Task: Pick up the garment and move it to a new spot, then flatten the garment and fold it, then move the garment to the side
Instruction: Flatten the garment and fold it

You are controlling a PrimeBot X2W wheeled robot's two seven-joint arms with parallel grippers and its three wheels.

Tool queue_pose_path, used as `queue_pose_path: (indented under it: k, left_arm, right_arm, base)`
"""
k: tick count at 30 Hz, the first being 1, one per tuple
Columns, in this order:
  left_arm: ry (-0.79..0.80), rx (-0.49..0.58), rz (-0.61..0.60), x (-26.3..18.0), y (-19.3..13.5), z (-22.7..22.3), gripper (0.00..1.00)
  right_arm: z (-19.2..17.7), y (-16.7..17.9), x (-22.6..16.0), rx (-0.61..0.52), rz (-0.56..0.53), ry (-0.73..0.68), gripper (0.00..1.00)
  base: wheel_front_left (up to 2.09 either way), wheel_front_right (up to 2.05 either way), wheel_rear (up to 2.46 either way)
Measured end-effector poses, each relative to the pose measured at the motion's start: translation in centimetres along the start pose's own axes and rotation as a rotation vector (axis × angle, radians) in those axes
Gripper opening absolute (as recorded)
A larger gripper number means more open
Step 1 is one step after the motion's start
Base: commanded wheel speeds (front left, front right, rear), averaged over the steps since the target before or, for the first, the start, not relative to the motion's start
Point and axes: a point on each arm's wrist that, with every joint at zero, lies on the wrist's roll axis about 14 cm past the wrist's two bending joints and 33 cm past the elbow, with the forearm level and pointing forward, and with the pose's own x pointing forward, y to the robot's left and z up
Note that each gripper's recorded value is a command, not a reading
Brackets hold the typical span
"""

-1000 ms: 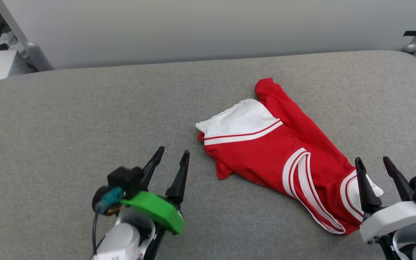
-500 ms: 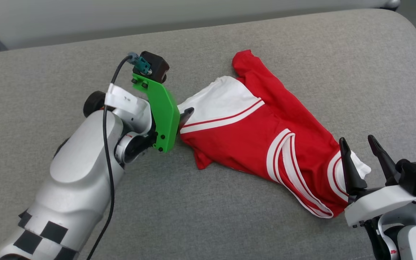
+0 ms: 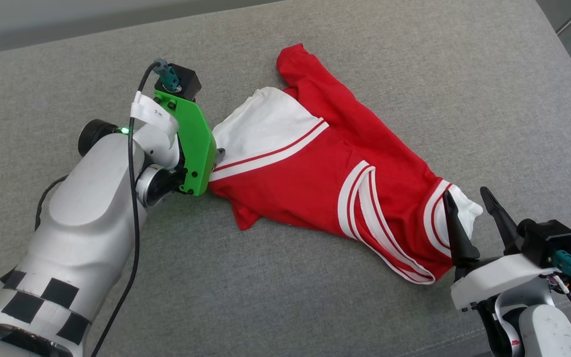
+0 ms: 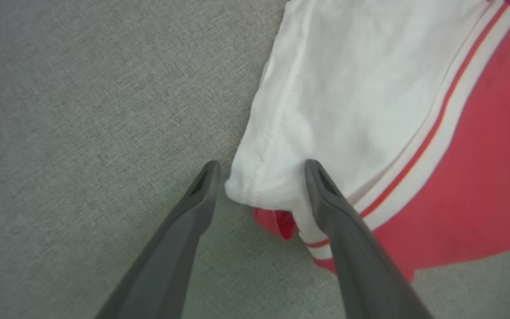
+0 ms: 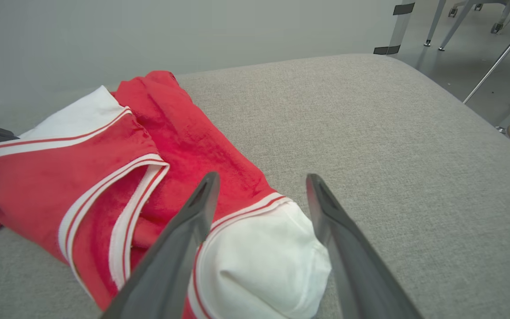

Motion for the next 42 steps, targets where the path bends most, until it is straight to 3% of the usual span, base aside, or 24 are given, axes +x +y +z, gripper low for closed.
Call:
queue_pose_path:
  k: [7, 9, 10, 17, 29, 34, 42]
  left_arm:
    - [0.032, 0.004, 0.01, 0.8, 0.3, -1.0, 1.0]
    - [0.043, 0.006, -0.003, 0.9, -0.2, -1.3, 0.09]
    - [0.036, -0.001, -0.014, 1.0, -0.4, -1.2, 0.0]
    - [-0.076, -0.009, -0.027, 0.1, -0.9, 0.6, 0.0]
    - [-0.551, -0.094, 0.049, -7.4, 1.7, 6.6, 0.0]
    - [-0.642, -0.144, 0.108, -10.2, 2.9, 3.5, 0.0]
    - [-0.656, -0.319, 0.193, -12.5, 2.6, -5.8, 0.0]
  right_arm:
    - [-0.8, 0.1, -0.1, 0.002, 0.001, 0.018, 1.0]
    - [-0.9, 0.3, 0.0, 0.003, 0.005, 0.022, 1.0]
    - [-0.9, 0.3, 0.0, 0.003, 0.007, 0.023, 1.0]
    - [-0.7, 0.7, 0.1, 0.001, 0.018, 0.013, 1.0]
    - [0.3, 2.0, 0.2, -0.005, 0.071, 0.001, 1.0]
    - [-0.1, 3.4, 0.1, -0.007, 0.118, 0.024, 1.0]
    - [0.1, 6.2, 0.3, -0.017, 0.208, 0.039, 1.0]
  base:
    - [0.0, 0.0, 0.0]
    - [0.0, 0.0, 0.0]
    - [0.0, 0.0, 0.0]
    - [0.0, 0.0, 0.0]
    - [0.0, 0.0, 0.0]
    - [0.0, 0.0, 0.0]
    - [0.0, 0.0, 0.0]
